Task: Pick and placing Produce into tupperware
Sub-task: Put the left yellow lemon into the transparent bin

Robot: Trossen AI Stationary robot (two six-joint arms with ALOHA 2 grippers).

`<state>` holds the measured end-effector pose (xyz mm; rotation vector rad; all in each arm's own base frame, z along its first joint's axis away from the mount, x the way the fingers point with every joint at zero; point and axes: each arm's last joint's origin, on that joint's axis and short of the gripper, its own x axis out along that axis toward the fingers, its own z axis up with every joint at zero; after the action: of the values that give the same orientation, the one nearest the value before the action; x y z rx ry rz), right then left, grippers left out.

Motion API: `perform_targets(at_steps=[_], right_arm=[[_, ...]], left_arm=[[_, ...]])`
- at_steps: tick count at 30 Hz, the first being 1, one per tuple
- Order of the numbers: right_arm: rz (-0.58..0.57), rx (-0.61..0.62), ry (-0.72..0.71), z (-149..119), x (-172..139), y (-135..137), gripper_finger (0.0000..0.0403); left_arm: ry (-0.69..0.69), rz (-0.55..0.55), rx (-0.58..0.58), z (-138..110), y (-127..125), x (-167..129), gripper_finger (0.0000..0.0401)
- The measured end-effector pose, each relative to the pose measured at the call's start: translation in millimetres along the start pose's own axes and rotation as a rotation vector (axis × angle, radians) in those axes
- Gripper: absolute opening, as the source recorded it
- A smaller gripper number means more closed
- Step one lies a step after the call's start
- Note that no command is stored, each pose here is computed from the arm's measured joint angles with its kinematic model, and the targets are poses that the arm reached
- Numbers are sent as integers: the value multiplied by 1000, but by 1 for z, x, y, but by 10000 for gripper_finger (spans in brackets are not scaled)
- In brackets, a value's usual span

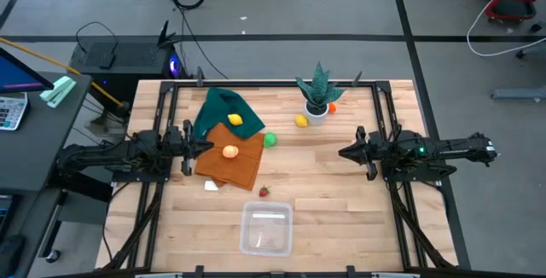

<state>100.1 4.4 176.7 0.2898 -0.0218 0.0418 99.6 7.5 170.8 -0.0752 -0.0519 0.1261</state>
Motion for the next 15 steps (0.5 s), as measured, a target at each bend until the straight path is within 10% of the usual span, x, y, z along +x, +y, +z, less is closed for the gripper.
perform_targets(at_steps=[15], right_arm=[[-151, 164, -566, 46, -13, 4, 1]], left_arm=[[-166, 2, 26, 16, -1, -1, 30]])
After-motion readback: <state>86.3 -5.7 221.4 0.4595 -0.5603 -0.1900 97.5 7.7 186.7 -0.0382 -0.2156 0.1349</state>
